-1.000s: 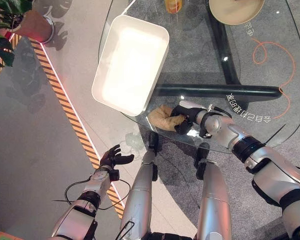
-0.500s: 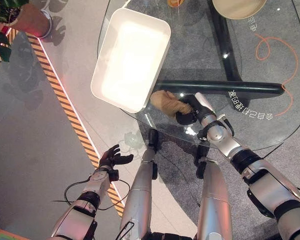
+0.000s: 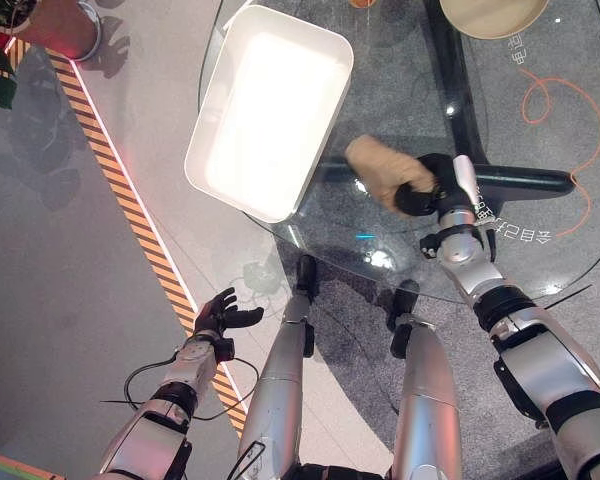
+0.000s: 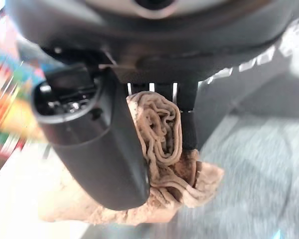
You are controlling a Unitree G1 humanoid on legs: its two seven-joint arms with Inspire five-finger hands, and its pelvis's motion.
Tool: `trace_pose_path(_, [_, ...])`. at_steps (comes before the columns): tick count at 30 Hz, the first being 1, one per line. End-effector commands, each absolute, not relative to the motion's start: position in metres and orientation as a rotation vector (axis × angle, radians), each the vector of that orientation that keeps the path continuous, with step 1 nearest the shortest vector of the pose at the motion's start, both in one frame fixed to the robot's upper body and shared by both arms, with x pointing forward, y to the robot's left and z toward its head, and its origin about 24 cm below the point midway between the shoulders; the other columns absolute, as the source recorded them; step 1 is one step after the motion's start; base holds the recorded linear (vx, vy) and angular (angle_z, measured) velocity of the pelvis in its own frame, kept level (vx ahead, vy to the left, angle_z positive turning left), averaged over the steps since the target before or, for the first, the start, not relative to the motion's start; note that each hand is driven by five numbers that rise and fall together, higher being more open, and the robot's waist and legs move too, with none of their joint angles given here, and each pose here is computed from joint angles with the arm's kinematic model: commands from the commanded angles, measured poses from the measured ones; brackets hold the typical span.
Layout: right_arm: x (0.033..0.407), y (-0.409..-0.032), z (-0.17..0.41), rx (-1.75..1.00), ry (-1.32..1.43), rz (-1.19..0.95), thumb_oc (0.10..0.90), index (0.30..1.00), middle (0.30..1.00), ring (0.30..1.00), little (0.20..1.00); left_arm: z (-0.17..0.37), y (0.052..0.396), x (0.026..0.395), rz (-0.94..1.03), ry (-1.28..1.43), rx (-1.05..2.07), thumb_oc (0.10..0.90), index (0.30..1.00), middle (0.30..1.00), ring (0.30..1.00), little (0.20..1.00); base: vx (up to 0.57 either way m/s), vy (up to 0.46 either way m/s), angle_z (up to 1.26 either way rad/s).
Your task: Wipe the table with a cloth and put it in the basket.
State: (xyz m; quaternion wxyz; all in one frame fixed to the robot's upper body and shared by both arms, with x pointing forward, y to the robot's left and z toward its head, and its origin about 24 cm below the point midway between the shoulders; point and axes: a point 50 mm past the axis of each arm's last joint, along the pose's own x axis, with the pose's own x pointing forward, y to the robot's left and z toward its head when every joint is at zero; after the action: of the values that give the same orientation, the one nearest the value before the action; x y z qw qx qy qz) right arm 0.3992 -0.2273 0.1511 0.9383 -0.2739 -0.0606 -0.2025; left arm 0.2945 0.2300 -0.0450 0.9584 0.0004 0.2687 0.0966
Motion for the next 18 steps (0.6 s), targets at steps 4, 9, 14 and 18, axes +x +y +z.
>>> trace_pose_path(4, [0.356, -0.351, 0.169, -0.573, 0.005, -0.982, 0.100, 0.300, 0.300, 0.300, 0.200, -0.049, 0.267, 0.278, 0.298, 0.566, 0.036, 0.800, 0.900, 0.900, 0.900, 0.900, 0.00, 0.000, 0.00])
trace_pose_path(9, [0.341, -0.369, 0.160, -0.527, 0.065, -1.080, 0.100, 0.300, 0.300, 0.300, 0.200, -0.046, 0.273, 0.278, 0.313, 0.563, 0.035, 0.800, 0.900, 0.900, 0.900, 0.900, 0.00, 0.000, 0.00])
trace_pose_path(14, [0.327, -0.384, 0.150, -0.479, 0.109, -1.165, 0.100, 0.300, 0.300, 0.300, 0.200, -0.045, 0.281, 0.277, 0.326, 0.560, 0.036, 0.800, 0.900, 0.900, 0.900, 0.900, 0.00, 0.000, 0.00])
trace_pose_path(18, [0.317, -0.392, 0.142, -0.440, 0.151, -1.229, 0.100, 0.300, 0.300, 0.300, 0.200, -0.043, 0.286, 0.276, 0.337, 0.556, 0.035, 0.800, 0.900, 0.900, 0.900, 0.900, 0.00, -0.002, -0.01])
